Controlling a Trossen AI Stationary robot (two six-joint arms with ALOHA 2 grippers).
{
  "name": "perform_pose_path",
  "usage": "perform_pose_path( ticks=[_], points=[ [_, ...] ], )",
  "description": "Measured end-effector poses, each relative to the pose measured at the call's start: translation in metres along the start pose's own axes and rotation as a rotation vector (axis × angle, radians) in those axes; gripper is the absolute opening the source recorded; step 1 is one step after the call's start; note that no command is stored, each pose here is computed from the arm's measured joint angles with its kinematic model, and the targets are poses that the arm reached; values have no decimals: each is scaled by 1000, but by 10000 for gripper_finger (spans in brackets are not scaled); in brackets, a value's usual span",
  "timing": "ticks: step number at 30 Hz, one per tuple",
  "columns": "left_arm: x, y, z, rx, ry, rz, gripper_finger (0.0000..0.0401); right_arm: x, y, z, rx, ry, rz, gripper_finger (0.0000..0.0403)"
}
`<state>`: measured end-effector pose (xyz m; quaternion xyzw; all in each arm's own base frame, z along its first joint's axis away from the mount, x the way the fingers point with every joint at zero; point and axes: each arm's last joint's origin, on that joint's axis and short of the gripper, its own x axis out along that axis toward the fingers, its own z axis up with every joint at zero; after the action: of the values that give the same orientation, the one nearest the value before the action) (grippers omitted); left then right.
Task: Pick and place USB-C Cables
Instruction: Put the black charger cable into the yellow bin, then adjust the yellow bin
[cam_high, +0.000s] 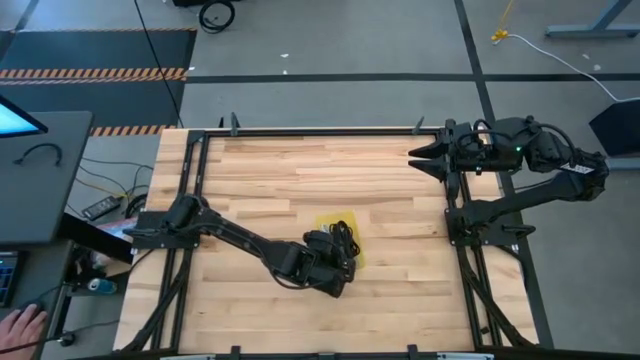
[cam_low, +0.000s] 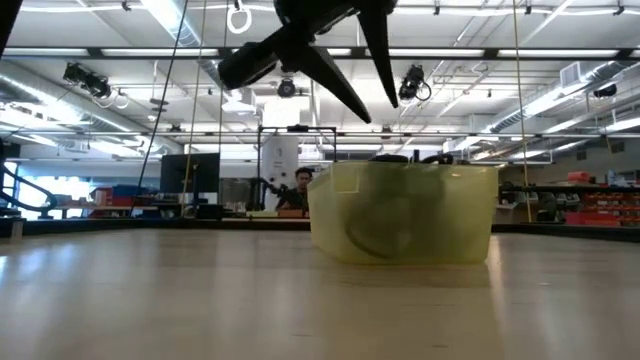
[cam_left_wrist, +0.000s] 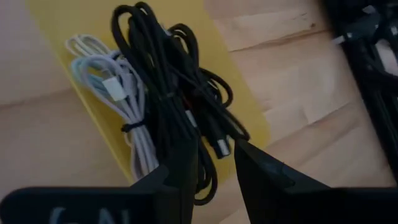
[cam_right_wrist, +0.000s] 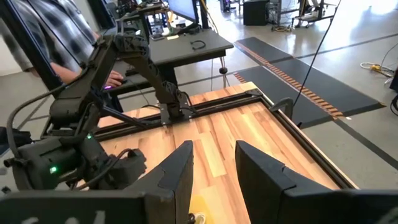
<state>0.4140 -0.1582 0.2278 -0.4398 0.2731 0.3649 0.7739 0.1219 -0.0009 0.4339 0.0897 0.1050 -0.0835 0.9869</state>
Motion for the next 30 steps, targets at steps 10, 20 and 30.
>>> perform_pose_path(
  ticks=[10,20,30],
  points=[
    [-9,1,15,87,-154,20,110,0,0,-2,0,24,22,125],
    [-98,-2,80,288,-535,-9,110,21,7,-27,111,371,175,125],
    [-159,9,117,452,-622,-13,110,88,33,-56,52,651,180,107]
  ],
)
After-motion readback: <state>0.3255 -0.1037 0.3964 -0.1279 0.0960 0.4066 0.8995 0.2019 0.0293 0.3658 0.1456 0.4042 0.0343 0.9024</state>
